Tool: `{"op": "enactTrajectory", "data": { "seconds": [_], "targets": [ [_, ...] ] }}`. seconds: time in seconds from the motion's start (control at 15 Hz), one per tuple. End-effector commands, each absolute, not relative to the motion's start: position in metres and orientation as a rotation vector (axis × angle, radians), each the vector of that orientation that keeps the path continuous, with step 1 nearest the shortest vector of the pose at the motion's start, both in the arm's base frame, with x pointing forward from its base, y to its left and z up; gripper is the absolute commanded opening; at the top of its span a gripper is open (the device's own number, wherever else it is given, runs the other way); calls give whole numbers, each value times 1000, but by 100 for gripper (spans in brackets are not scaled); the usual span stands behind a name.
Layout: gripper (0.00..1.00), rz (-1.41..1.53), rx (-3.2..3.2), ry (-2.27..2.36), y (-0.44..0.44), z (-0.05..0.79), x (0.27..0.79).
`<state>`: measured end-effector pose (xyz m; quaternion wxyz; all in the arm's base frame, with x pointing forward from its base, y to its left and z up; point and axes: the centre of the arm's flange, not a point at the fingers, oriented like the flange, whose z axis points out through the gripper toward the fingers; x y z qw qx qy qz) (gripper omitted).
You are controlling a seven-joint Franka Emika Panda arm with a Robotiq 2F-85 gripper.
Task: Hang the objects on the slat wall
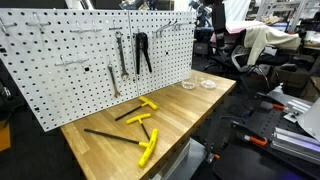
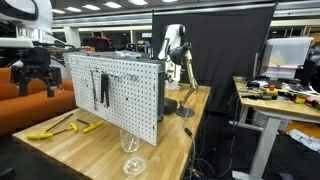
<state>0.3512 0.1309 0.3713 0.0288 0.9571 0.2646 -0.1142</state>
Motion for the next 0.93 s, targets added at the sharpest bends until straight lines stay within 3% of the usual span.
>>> {"op": "enactTrajectory", "data": {
  "seconds": [0.0, 0.4, 0.87],
  "targets": [
    [100, -347, 2952, 824, 130, 372, 351],
    [100, -348, 2957, 839, 132, 368, 354],
    [100, -152, 2901, 1251, 283, 349, 346]
  ]
}}
